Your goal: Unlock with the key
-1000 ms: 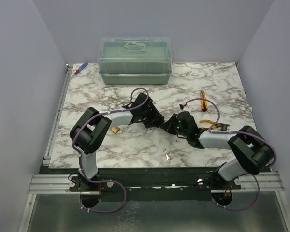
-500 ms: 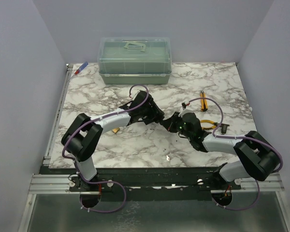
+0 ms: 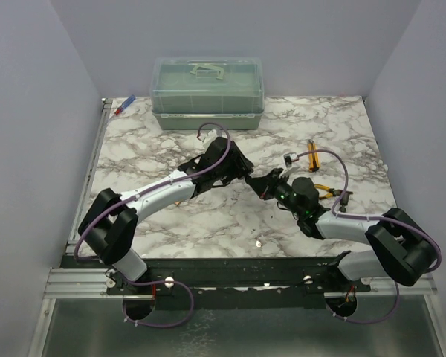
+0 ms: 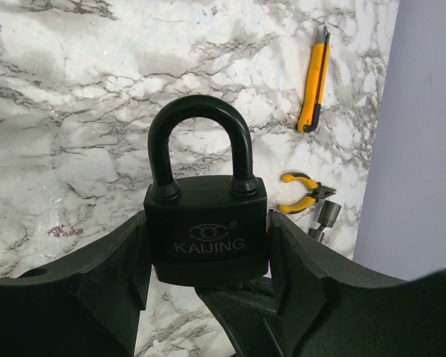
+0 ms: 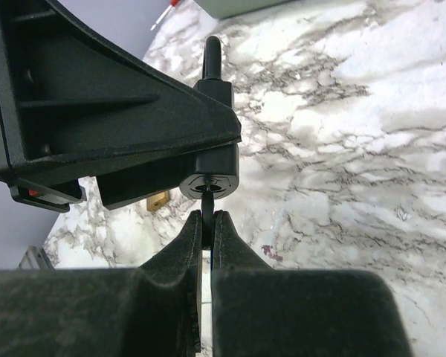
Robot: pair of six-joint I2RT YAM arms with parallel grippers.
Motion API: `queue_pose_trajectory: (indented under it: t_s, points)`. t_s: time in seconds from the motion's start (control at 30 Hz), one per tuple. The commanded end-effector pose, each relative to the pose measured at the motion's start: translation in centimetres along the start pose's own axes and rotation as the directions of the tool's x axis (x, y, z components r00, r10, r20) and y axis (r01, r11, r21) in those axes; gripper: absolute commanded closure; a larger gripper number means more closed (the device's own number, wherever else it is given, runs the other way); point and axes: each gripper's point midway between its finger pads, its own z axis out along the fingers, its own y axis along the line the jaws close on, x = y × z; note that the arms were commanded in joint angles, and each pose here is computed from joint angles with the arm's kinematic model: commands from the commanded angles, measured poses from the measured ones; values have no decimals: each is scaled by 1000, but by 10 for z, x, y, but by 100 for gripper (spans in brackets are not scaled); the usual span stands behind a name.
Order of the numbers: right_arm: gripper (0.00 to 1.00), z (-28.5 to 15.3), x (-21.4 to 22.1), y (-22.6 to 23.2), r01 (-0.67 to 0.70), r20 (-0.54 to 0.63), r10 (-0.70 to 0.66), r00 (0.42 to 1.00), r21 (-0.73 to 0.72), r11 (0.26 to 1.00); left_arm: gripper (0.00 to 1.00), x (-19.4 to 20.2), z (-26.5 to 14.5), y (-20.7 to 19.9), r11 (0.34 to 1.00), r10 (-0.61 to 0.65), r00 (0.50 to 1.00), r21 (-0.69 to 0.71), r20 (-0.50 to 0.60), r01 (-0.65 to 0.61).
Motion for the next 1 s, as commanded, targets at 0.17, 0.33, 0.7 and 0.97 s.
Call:
queue_pose_trajectory:
  t_s: [0.17,0.33,0.7,0.97]
  points:
    - [100,-4,-79,49,104,263,-62,963,-148,983,100,46,-51,-73,966,164,982,214,-91,-142]
    - [100,-9,-94,59,125,300,-73,951,-159,979,100,47,-59,-86,952,204,977,244,-62,-184]
    - [100,-13,-111,79,124,337,-42,941,-224,967,100,50,-83,-118,887,322,946,339,32,-313]
    - [100,-14,-111,83,97,335,-7,942,-255,962,100,49,-99,-132,844,359,929,393,91,-365]
